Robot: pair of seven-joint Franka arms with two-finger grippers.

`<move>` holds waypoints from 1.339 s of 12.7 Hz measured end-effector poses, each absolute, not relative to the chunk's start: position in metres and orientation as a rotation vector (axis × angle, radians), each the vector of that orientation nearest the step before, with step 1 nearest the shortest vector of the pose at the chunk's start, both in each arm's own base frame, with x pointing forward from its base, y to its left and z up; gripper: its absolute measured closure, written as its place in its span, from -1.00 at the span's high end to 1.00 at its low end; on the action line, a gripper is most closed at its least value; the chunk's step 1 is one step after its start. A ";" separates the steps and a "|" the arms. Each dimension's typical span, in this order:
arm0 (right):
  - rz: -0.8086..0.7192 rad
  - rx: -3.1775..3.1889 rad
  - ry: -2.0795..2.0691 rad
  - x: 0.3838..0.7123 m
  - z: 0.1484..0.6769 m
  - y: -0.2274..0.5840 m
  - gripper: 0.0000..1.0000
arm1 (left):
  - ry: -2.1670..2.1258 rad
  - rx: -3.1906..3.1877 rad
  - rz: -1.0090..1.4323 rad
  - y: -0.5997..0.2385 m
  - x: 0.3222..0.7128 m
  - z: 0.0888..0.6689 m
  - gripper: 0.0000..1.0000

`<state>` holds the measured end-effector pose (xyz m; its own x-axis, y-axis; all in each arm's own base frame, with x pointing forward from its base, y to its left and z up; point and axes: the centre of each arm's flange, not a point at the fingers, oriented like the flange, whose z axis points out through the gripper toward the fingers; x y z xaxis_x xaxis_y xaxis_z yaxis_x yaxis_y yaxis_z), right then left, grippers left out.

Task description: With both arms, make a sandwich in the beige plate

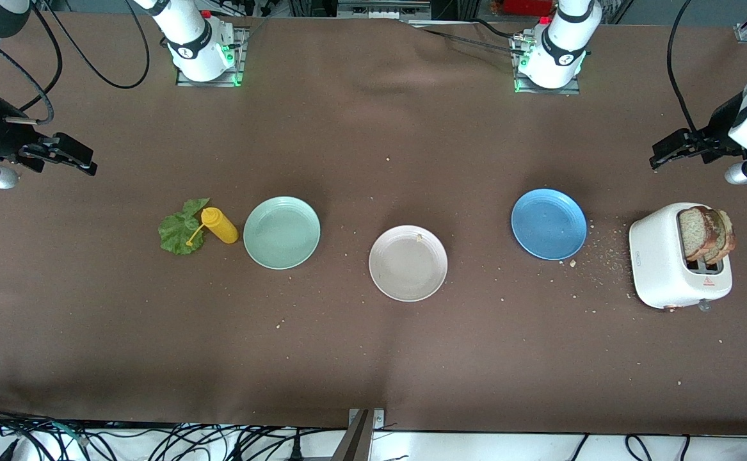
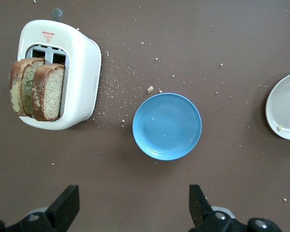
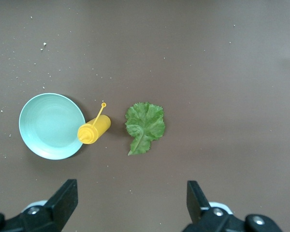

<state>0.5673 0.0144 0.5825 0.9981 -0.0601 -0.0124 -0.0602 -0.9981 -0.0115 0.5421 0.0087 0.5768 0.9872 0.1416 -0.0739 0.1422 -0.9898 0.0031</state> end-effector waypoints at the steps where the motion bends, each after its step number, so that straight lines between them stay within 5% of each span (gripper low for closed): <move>1: 0.019 -3.128 0.094 0.567 0.583 0.014 1.00 | 0.223 3.123 -0.115 0.009 0.542 0.577 1.00; 17: 0.019 -3.128 0.094 0.567 0.583 0.015 1.00 | 0.221 3.123 -0.137 0.008 0.541 0.576 1.00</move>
<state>0.5672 0.0146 0.5825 0.9981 -0.0598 -0.0124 -0.0599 -0.9981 -0.0115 0.5406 0.0080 0.5756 0.9862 0.1402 -0.0877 0.1409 -0.9900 0.0014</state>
